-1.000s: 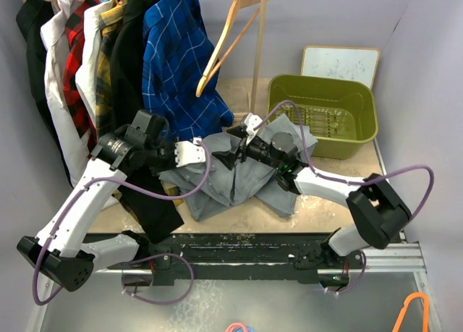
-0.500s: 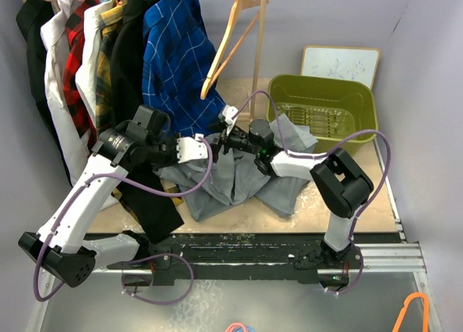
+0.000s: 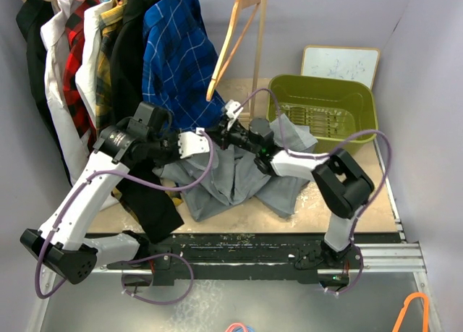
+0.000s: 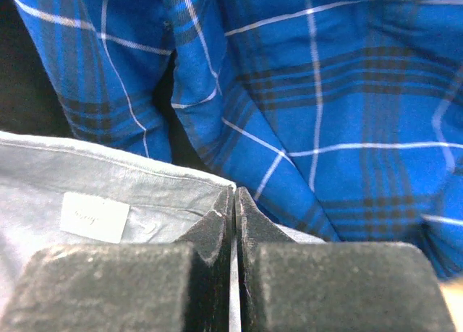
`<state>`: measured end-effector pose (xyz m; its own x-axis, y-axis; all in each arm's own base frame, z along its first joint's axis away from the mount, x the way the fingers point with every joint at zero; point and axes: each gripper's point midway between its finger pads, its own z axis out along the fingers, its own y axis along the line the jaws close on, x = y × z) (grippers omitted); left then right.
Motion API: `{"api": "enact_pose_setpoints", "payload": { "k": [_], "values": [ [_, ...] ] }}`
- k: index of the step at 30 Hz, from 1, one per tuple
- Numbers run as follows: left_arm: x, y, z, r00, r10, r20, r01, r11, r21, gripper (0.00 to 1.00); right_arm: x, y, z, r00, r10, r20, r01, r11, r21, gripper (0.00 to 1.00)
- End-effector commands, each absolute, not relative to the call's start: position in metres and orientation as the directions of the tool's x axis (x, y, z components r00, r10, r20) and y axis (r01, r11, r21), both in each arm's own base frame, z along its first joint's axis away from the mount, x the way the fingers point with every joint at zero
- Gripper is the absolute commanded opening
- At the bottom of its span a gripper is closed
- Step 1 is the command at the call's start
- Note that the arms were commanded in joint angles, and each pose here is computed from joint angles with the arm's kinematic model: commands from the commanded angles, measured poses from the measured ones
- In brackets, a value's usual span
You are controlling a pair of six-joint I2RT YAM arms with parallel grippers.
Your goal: Place the shirt on the hanger
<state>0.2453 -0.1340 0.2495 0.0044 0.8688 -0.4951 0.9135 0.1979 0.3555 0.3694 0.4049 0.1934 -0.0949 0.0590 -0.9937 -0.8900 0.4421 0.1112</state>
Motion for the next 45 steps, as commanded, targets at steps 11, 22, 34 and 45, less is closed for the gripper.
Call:
{"api": "enact_pose_setpoints", "payload": {
  "k": [11,22,34,45],
  "values": [
    [0.355,-0.154,0.261,-0.175,0.782,-0.599,0.707,0.523,0.477,0.33,0.287,0.296,0.252,-0.109,0.266,-0.958,-0.383,0.878,0.287,0.0],
    [0.337,-0.173,0.253,-0.198,0.726,-0.659,0.778,0.525,0.345,0.35,0.267,0.239,0.357,0.144,0.412,-0.9,-0.341,0.874,0.345,1.0],
    [0.262,-0.189,0.245,-0.497,0.434,-0.751,0.835,0.477,-0.276,0.97,0.303,0.214,0.438,0.226,0.527,-0.819,-0.303,0.838,0.455,1.0],
    [0.294,-0.162,0.243,-0.726,0.122,-0.676,0.402,0.874,-0.274,0.99,0.375,0.224,0.51,0.044,0.647,-0.762,-0.308,0.734,0.605,1.0]
  ]
}}
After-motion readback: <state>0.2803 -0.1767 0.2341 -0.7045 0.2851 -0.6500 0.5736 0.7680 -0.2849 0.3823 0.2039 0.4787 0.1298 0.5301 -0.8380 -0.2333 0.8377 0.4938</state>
